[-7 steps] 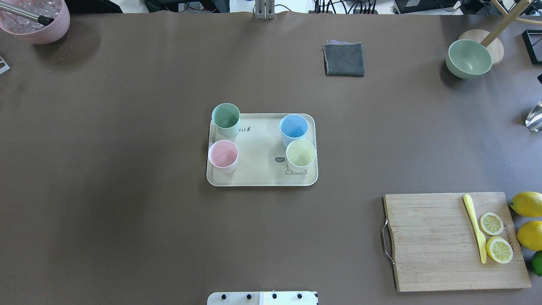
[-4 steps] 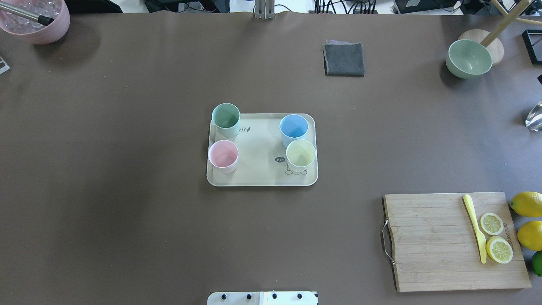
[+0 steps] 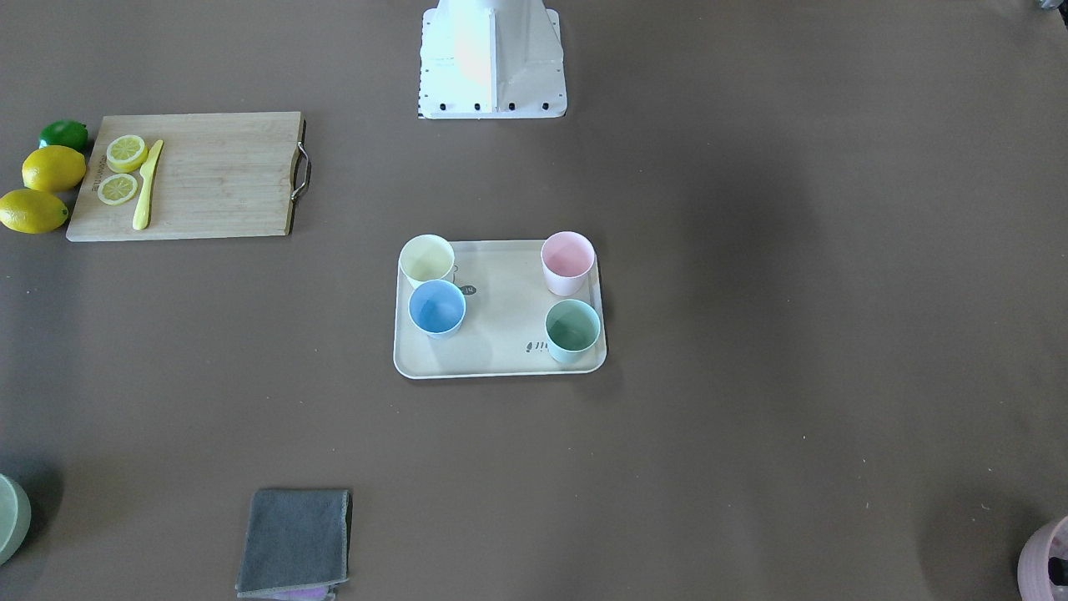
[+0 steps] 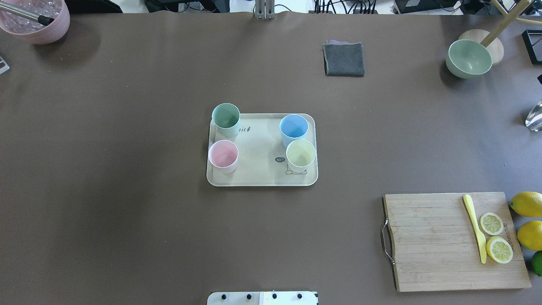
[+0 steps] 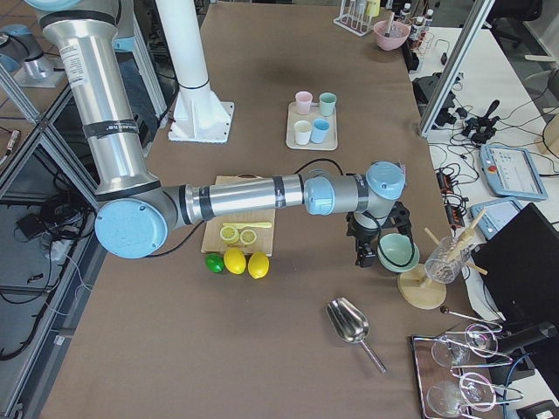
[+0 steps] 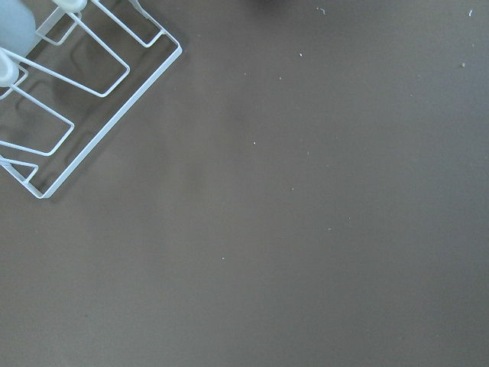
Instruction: Place all cups on tray
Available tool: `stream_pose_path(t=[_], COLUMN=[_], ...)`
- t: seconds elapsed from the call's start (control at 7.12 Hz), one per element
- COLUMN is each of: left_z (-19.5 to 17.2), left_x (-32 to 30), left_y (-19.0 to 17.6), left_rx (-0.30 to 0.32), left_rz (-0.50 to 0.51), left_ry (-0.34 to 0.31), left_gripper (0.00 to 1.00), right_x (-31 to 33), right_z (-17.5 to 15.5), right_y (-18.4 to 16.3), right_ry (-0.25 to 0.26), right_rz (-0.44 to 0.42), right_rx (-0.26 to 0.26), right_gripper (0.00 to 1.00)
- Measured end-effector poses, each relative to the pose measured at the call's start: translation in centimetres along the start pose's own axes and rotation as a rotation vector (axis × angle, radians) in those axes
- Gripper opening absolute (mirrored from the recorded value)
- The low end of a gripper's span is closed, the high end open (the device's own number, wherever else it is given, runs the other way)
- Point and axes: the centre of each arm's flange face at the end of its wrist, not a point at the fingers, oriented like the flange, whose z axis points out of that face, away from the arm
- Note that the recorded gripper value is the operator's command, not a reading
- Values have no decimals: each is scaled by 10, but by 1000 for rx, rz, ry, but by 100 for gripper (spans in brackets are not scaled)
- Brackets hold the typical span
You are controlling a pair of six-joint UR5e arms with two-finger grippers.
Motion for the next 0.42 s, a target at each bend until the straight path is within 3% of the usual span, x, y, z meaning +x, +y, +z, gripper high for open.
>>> stream_pose_path(t=[0.42], left_z=[1], left_x=[-1], left_y=[0], left_rx=[-1], left_rz=[-1], left_ry=[-1], left_gripper=[98], right_x=[-1], right_z=[-1], right_y=[-1], right_ry=[1], right_rz=[-2], right_rx=[2], right_gripper=[100])
